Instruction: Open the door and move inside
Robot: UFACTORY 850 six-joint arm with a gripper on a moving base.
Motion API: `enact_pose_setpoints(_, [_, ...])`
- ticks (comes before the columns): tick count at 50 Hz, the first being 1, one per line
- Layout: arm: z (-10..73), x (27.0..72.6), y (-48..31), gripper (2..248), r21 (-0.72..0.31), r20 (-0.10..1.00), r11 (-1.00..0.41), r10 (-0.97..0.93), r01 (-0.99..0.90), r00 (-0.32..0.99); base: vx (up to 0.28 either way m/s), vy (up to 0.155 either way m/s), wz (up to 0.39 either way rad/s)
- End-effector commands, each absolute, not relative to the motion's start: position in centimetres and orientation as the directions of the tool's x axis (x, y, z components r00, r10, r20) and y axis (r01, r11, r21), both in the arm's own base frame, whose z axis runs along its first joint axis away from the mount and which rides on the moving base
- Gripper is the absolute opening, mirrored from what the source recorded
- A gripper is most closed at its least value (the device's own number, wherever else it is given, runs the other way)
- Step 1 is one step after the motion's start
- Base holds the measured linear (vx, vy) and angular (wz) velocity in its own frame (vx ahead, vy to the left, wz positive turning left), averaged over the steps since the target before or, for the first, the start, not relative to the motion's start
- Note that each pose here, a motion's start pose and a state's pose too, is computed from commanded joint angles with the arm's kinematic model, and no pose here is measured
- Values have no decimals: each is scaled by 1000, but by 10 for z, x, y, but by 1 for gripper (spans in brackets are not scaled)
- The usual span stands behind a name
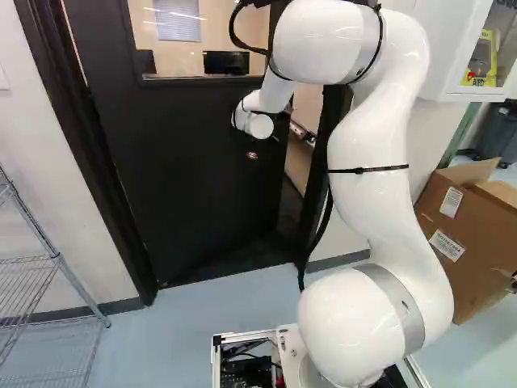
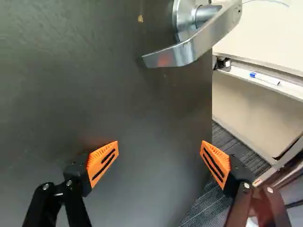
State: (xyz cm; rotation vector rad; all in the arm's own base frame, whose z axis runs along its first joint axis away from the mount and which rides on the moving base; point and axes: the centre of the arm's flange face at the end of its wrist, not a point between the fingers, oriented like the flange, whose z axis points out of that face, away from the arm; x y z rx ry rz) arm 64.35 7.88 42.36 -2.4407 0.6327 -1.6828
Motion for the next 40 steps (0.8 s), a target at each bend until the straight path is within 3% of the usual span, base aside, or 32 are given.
enact_pose_setpoints(29, [422, 671, 128, 247, -159, 930, -987, -149, 4, 335, 0, 0, 0])
enact_pose_setpoints(40, [418, 688, 148, 247, -142, 939, -988, -118, 53, 323, 0, 0, 0])
